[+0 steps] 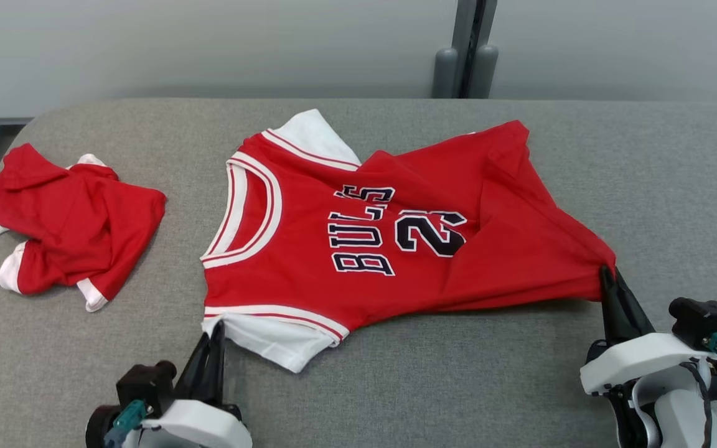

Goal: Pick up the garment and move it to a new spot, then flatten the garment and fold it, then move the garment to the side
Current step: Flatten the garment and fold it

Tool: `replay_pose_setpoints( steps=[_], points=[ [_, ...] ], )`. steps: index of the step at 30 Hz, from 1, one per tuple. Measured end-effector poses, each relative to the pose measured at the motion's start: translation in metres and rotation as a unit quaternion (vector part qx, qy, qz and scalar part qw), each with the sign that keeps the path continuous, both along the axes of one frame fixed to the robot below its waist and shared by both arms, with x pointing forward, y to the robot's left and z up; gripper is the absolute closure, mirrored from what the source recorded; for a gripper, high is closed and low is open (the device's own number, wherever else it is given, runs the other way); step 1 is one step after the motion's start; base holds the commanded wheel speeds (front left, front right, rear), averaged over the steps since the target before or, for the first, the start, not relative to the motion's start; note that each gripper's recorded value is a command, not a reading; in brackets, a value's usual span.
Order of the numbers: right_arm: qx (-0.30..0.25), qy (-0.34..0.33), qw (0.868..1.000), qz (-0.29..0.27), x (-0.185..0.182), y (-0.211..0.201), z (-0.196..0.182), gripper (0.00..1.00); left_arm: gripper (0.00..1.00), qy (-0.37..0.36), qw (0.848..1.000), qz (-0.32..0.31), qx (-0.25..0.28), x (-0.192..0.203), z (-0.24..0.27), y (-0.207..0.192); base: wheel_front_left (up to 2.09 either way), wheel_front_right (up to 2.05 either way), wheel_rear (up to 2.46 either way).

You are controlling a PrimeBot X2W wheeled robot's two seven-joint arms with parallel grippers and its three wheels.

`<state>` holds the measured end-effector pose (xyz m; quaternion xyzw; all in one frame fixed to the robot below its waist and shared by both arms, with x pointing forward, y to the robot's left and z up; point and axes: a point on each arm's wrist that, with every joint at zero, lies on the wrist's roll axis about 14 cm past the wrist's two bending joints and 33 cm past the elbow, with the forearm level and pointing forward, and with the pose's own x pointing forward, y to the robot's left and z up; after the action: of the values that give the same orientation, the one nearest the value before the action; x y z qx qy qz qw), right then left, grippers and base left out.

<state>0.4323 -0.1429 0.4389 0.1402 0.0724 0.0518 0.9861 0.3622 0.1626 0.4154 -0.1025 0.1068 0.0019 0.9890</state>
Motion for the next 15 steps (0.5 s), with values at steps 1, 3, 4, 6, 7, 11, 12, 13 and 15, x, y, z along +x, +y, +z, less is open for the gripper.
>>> replay_pose_setpoints(
  steps=[1,3,4,6,7,11,12,13,15],
  points=[
    [0.002,-0.011,1.0,-0.003,0.0,-0.002,0.008,1.0,1.0,-0.017,1.0,-0.004,-0.002,0.005,0.01,-0.002,0.0,0.0,0.0],
    [0.002,-0.038,0.999,-0.006,0.001,-0.004,0.027,1.0,1.0,-0.052,0.999,-0.006,-0.001,0.015,0.032,-0.002,0.0,0.0,0.0],
    [0.003,-0.052,0.999,-0.01,0.001,-0.007,0.036,1.0,1.0,-0.071,0.997,-0.009,-0.001,0.02,0.045,-0.002,0.0,0.0,0.0],
    [0.001,-0.086,0.996,-0.013,0.002,-0.009,0.06,1.0,1.0,-0.114,0.993,-0.011,0.001,0.031,0.073,0.0,0.0,0.0,0.0],
    [0.001,-0.086,0.996,-0.013,0.002,-0.009,0.06,1.0,1.0,-0.114,0.993,-0.011,0.001,0.031,0.073,0.0,0.0,0.0,0.0],
    [-0.01,-0.169,0.986,-0.011,0.005,-0.015,0.121,1.0,1.0,-0.203,0.979,-0.017,0.015,0.05,0.137,0.009,0.0,0.0,0.0],
    [-0.014,-0.19,0.982,-0.011,0.006,-0.017,0.137,1.0,1.0,-0.226,0.974,-0.018,0.022,0.055,0.155,0.012,0.0,0.0,0.0],
    [-0.017,-0.213,0.977,-0.011,0.007,-0.02,0.154,1.0,1.0,-0.247,0.968,-0.021,0.028,0.06,0.174,0.013,0.0,0.0,0.0],
    [-0.022,-0.26,0.965,-0.016,0.009,-0.028,0.191,1.0,1.0,-0.296,0.954,-0.027,0.04,0.067,0.216,0.014,0.0,0.0,0.0]
  ],
)
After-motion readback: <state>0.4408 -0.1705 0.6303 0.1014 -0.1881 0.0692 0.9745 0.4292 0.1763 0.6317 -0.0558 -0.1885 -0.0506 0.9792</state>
